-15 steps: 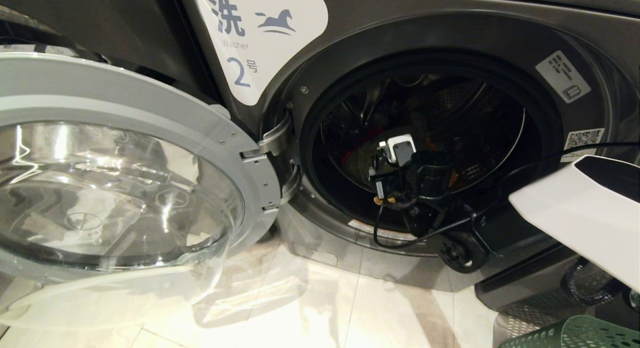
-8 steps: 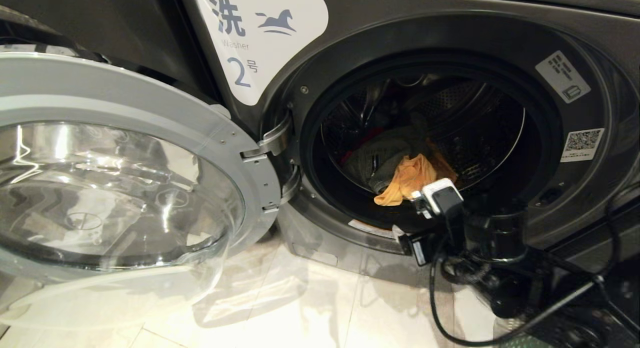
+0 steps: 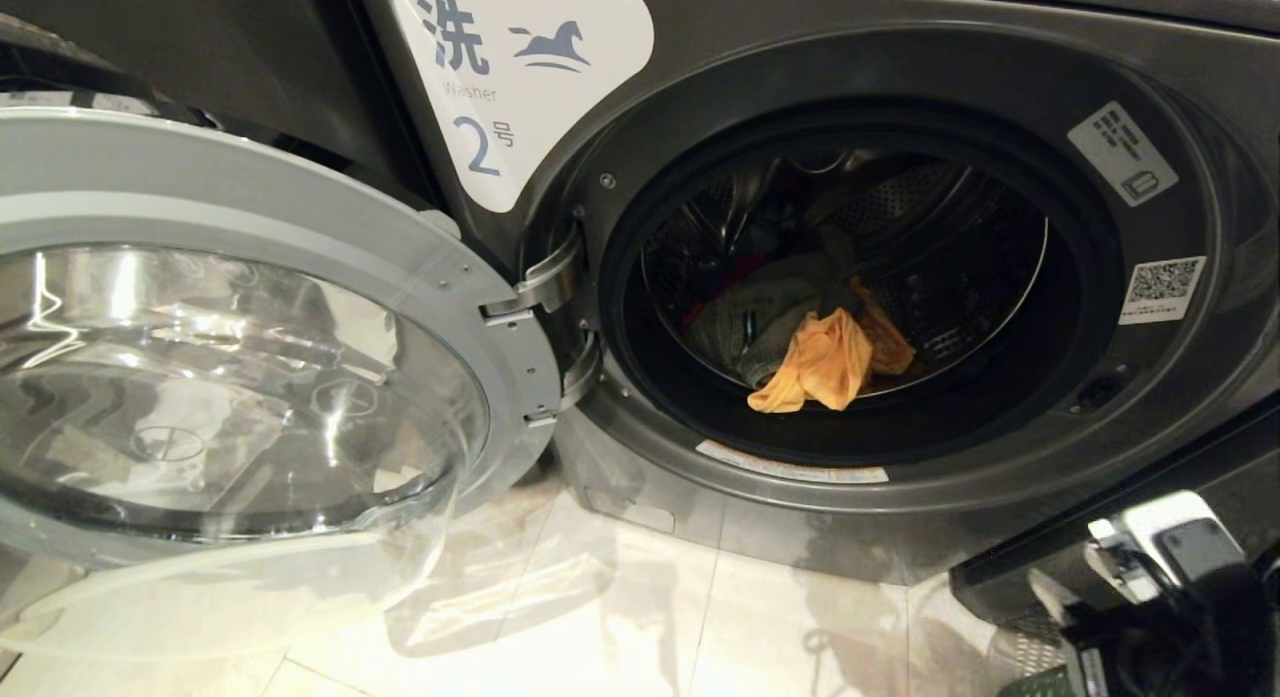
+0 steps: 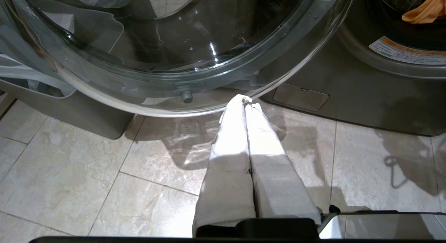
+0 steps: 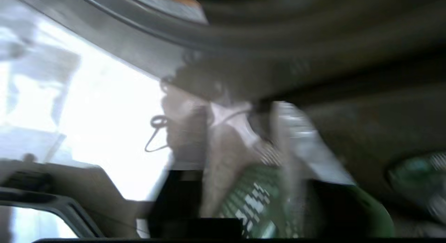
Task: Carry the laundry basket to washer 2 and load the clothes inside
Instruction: Place the clothes into the washing machine
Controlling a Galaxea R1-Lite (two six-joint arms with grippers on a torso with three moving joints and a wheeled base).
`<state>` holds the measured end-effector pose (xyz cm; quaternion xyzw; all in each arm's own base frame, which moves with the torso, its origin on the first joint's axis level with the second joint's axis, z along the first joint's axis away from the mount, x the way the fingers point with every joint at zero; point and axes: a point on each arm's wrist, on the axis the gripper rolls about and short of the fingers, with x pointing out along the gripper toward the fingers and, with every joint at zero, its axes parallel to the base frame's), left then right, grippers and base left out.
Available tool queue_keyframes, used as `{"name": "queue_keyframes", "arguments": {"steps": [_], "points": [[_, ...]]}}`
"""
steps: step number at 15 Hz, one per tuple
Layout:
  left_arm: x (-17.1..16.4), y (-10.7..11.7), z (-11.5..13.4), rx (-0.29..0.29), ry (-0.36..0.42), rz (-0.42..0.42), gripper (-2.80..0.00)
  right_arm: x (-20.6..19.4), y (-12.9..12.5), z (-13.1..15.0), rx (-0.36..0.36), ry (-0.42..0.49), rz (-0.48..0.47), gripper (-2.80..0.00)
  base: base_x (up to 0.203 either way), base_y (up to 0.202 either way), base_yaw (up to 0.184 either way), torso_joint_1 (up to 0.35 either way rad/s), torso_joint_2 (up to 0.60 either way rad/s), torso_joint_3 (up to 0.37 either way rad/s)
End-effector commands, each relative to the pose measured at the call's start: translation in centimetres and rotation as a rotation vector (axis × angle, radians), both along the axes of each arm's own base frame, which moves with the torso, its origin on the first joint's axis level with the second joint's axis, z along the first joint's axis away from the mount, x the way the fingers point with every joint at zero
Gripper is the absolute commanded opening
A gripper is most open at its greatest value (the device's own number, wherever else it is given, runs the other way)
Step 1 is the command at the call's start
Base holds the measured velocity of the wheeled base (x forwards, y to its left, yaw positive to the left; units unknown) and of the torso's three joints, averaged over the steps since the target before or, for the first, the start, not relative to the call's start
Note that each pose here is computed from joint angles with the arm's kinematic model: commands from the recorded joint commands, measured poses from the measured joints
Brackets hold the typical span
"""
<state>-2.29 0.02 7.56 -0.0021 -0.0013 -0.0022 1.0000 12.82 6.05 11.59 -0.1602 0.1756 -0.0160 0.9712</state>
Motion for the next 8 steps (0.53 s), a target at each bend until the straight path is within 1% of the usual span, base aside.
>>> {"name": "queue_keyframes", "arguments": {"steps": [1,2,4,5,6,7,8], "points": [[0.0,0.0,0.0,0.0,0.001,0.0,-2.8,-2.3,-2.2,-0.1,0.026,-0.054,-0.07,-2.8,0.0,0.0,0.0,0.0,0.0,0.0],[0.0,0.0,0.0,0.0,0.001,-0.001,-2.8,-2.9,-3.1,0.1,0.033,-0.083,-0.125,-2.8,0.0,0.0,0.0,0.0,0.0,0.0],[0.0,0.0,0.0,0.0,0.001,-0.002,-2.8,-3.8,-4.5,0.5,0.014,-0.134,-0.216,-2.8,0.0,0.0,0.0,0.0,0.0,0.0],[0.0,0.0,0.0,0.0,0.001,0.0,-2.8,-4.0,-4.8,0.6,0.004,-0.142,-0.245,-2.8,0.0,0.0,0.0,0.0,0.0,0.0],[0.0,0.0,0.0,0.0,0.001,0.0,-2.8,-4.0,-5.0,0.5,0.001,-0.137,-0.266,-2.8,0.0,0.0,0.0,0.0,0.0,0.0],[0.0,0.0,0.0,0.0,0.001,0.0,-2.8,-4.1,-5.1,0.5,-0.001,-0.129,-0.266,-2.8,0.0,0.0,0.0,0.0,0.0,0.0],[0.0,0.0,0.0,0.0,0.001,-0.001,-2.8,-4.5,-5.2,0.0,-0.012,-0.09,-0.254,-2.8,0.0,0.0,0.0,0.0,0.0,0.0]]}}
